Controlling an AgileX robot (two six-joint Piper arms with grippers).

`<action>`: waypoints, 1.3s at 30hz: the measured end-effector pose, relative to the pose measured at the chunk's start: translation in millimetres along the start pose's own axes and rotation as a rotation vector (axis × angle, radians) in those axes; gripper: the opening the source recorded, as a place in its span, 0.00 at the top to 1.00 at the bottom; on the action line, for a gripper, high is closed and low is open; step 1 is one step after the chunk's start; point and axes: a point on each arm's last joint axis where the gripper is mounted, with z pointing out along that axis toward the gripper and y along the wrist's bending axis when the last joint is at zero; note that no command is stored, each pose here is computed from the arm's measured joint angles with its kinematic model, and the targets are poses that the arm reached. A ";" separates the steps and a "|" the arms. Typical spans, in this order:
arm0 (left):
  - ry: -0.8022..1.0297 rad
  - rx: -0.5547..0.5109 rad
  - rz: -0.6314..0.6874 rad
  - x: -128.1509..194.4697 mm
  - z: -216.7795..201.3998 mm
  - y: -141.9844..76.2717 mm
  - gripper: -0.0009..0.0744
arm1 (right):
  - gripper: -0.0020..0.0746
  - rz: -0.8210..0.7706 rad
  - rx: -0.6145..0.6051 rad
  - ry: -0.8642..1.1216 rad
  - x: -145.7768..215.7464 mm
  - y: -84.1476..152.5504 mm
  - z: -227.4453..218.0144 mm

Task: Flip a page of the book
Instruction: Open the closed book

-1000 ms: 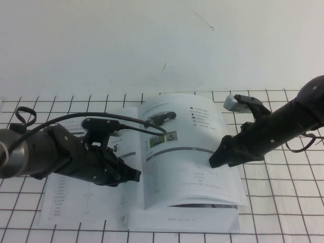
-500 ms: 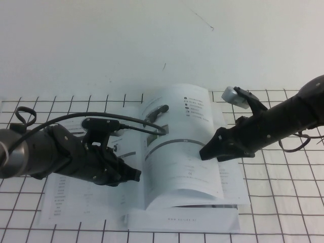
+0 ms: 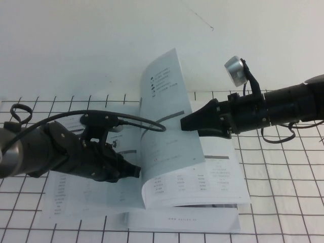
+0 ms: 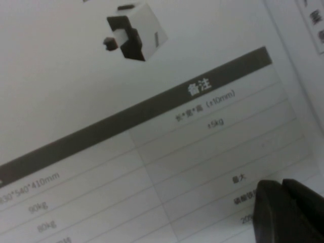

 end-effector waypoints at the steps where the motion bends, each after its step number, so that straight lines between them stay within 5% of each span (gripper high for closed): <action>1: -0.010 0.005 0.003 -1.7 -4.3 -1.5 0.99 | 0.31 -0.004 -0.017 -0.005 -0.4 1.6 0.0; 20: -0.158 0.138 0.091 -12.5 -110.2 -39.8 0.99 | 0.31 -0.022 -0.117 -0.046 -4.5 11.4 -1.0; 32: -0.135 0.285 0.239 47.9 -112.4 -116.6 0.99 | 0.31 -0.113 -0.161 -0.054 -21.6 34.2 7.1; 39: -0.324 0.301 0.243 63.3 -109.9 -151.0 0.99 | 0.31 -0.124 -0.183 -0.028 -17.6 42.8 19.2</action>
